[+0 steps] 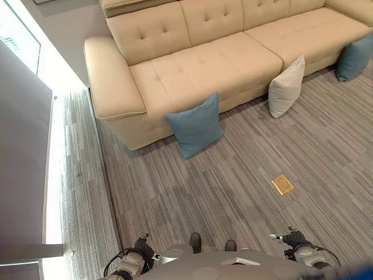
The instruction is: Pick up all the scattered cushions and arrange them neatly on the sofa.
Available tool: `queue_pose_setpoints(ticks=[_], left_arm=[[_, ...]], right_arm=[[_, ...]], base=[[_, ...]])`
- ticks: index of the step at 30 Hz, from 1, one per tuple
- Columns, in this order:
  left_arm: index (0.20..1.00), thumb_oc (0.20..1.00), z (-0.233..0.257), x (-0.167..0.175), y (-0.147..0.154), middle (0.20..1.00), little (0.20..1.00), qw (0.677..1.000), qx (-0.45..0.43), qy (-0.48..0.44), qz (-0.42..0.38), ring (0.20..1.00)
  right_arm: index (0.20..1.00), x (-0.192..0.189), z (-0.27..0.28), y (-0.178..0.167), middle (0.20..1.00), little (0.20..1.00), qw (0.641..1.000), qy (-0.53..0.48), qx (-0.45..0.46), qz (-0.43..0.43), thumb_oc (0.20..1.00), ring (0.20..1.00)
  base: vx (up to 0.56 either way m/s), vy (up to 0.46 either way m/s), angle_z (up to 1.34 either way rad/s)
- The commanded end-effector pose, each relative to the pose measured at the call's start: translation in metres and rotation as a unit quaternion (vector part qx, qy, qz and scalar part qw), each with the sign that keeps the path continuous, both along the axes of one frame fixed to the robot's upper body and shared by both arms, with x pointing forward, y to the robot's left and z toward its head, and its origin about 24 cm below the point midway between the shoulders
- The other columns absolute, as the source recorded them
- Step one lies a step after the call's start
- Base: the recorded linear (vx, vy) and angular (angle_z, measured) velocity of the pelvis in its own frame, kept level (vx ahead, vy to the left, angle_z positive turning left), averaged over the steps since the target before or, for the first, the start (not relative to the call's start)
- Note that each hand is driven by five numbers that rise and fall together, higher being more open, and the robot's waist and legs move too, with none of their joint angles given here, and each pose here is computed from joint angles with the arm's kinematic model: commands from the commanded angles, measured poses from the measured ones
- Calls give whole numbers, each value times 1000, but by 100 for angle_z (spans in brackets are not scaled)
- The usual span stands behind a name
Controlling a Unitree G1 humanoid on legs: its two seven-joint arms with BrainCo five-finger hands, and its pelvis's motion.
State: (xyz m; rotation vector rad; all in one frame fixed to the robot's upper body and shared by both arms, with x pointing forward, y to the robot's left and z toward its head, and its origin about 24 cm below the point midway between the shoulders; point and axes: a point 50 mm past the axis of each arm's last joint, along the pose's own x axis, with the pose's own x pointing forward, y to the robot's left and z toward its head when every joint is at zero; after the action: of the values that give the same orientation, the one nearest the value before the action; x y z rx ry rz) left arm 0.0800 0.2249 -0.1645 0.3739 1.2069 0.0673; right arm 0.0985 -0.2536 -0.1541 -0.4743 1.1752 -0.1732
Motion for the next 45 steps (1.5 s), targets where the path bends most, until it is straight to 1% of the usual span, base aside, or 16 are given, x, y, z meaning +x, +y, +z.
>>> queue_pose_setpoints(ticks=[1,4,6,11,13,17,21,26,30,34,36,40,45], left_arm=[[1000,1000,3,23,-6,1000,1000,999,8,-15,-33,1000],[1000,1000,4,26,-6,1000,1000,999,9,-20,-36,1000],[1000,1000,6,36,-8,1000,1000,998,10,-35,-45,1000],[1000,1000,7,38,-4,1000,1000,998,17,-36,-42,1000],[1000,1000,7,37,-6,1000,1000,999,11,-35,-37,1000],[1000,1000,8,47,-16,1000,1000,998,1,-48,-42,1000],[1000,1000,7,45,-18,1000,1000,998,2,-42,-49,1000],[1000,1000,6,38,-12,1000,1000,998,7,-29,-56,1000],[1000,1000,11,47,-1,1000,1000,998,20,-44,-50,1000],[1000,1000,12,50,-1,1000,1000,997,18,-54,-45,1000],[1000,1000,11,48,-2,1000,1000,998,15,-50,-44,1000],[1000,1000,9,44,-4,1000,1000,998,14,-43,-49,1000],[1000,1000,13,59,-15,1000,1000,996,1,-67,-60,1000]], right_arm=[[1000,13,3,0,1000,1000,999,-6,-13,32,1000,1000],[1000,14,3,0,1000,1000,999,-4,-15,40,1000,1000],[1000,18,4,0,1000,1000,999,-8,-16,44,1000,1000],[1000,27,7,4,1000,1000,999,-24,-7,48,1000,1000],[1000,32,8,5,1000,1000,998,-36,-9,59,1000,1000],[1000,46,15,1,1000,1000,997,-67,-14,46,1000,1000],[1000,43,14,1,1000,1000,997,-62,-9,37,1000,1000],[1000,46,12,11,1000,1000,997,-63,5,51,1000,1000],[1000,60,17,15,1000,1000,994,-79,5,69,1000,1000],[1000,58,17,14,1000,1000,995,-75,2,73,1000,1000],[1000,58,16,15,1000,1000,994,-70,-1,83,1000,1000],[1000,50,14,13,1000,1000,995,-64,0,77,1000,1000],[1000,54,17,7,1000,1000,995,-78,-3,54,1000,1000]], base=[[0,0,0],[-9,10,0],[-51,19,1],[-29,-65,20],[-10,-198,89],[-80,-83,105],[24,40,69],[98,152,-25],[44,182,-40],[228,26,8],[303,-163,4],[342,-281,17],[154,-209,6]])
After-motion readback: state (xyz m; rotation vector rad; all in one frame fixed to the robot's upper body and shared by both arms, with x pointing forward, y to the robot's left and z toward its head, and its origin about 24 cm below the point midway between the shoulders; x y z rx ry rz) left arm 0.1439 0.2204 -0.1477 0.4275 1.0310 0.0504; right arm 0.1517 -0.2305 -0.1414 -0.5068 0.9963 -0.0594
